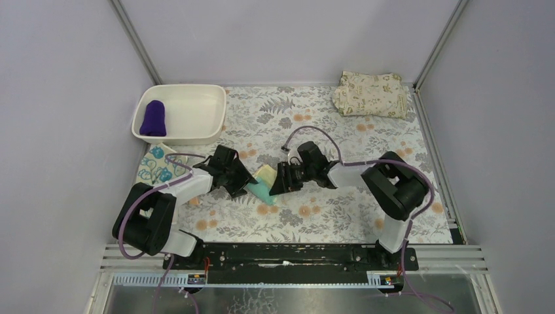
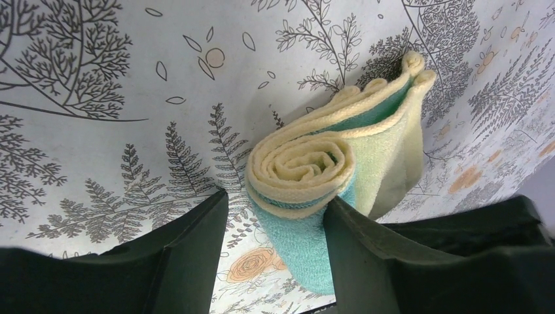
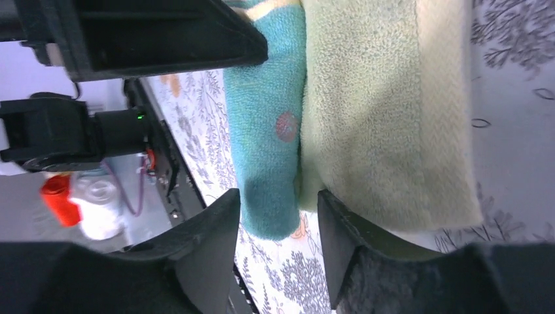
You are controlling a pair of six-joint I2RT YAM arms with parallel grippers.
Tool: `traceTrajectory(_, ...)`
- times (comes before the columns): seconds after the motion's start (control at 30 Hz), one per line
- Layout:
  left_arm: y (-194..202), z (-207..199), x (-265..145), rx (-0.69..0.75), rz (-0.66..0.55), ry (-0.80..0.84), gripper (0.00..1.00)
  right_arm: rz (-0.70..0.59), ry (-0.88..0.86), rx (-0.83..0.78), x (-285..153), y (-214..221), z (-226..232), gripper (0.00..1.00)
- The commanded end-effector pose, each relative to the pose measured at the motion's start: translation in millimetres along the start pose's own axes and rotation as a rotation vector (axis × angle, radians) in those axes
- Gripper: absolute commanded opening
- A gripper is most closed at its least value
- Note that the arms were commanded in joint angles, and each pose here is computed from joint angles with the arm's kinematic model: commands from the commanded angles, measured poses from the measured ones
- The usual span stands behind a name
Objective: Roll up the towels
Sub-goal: Roll the towel at the center of the board.
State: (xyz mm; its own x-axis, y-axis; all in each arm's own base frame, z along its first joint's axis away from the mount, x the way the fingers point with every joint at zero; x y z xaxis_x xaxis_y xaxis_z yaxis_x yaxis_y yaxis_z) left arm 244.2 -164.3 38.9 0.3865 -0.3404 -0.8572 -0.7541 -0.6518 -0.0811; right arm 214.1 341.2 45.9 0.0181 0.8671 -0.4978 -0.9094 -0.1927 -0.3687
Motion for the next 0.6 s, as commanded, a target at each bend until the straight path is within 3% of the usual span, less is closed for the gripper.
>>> traceTrajectory(0.0, 6, 42, 10, 0.0, -0.008, -0.173, 0.55, -0.027, 0.278, -0.227, -26, -16, 3, 0.56)
traceTrajectory(0.2, 6, 43, 11, 0.002, -0.004, -0.184, 0.55, -0.07, 0.484, -0.516, -41, -27, 31, 0.61)
traceTrajectory(0.57, 6, 43, 11, 0.005, -0.002, -0.191, 0.55, -0.049, 0.623, -0.868, 1, -11, 52, 0.6)
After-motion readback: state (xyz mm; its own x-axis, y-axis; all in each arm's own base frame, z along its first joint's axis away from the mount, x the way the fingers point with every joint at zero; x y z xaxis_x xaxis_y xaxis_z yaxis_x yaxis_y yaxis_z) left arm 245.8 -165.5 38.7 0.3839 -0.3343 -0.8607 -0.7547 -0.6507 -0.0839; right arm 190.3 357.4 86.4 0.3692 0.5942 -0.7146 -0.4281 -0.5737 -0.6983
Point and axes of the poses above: each gripper's point midway between its finger pads, its own x axis out along the fingers, its own z axis along the line the jaws close on, y = z × x, the point moved 2 cm from there along -x, back along the fingers, and after that the axes turned 2 degrees about -x, right-handed, at the moved point
